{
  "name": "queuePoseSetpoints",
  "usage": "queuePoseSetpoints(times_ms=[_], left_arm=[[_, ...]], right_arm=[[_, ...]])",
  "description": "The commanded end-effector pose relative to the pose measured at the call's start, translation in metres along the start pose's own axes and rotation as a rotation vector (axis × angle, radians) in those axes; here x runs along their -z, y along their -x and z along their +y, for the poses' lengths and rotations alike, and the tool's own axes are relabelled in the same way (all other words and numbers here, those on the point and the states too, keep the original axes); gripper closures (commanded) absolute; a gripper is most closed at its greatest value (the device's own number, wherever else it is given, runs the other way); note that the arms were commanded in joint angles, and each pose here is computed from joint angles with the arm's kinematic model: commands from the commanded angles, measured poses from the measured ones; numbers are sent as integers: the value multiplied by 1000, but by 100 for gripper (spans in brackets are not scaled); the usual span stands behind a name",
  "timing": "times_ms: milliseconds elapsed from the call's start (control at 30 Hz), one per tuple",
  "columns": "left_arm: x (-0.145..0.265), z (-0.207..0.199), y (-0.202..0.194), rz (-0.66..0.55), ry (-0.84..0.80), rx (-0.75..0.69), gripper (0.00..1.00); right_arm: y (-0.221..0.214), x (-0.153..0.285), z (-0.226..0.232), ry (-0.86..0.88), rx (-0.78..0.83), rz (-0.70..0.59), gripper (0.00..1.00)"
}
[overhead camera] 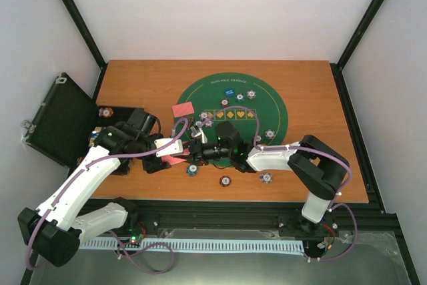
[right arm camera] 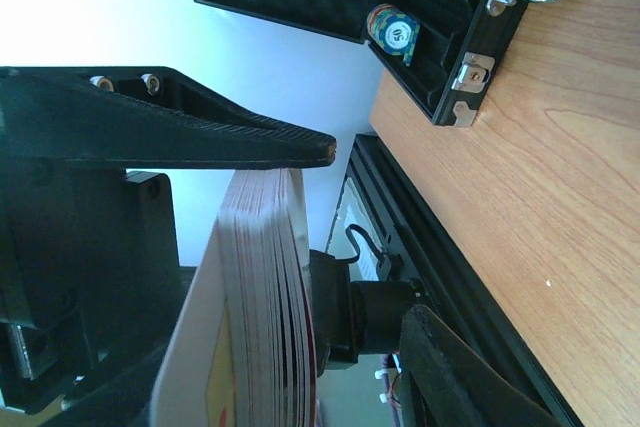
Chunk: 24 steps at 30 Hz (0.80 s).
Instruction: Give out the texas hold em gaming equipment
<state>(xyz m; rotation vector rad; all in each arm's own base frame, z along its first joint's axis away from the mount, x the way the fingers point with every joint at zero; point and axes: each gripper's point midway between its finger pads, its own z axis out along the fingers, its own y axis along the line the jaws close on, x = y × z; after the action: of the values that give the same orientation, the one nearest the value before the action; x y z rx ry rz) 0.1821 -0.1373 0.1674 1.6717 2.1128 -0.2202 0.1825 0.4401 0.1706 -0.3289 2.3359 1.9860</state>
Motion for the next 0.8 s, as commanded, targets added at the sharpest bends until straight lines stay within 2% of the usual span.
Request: queuePoseSetpoints(times_ms=[0, 167, 400, 767], left_arm=[[7, 5, 9, -45, 33, -33, 90], [4, 5, 7, -40, 30, -33, 90], [3, 5, 7, -38, 27, -30, 89], [2, 4, 4, -27, 28, -27, 89]], right_arm=[[3, 11, -8, -71, -4, -21, 57], [4, 19, 1, -89, 9, -43, 62], [5, 25, 10, -123, 35, -47, 80], [18, 52, 15, -174, 63, -82, 92]])
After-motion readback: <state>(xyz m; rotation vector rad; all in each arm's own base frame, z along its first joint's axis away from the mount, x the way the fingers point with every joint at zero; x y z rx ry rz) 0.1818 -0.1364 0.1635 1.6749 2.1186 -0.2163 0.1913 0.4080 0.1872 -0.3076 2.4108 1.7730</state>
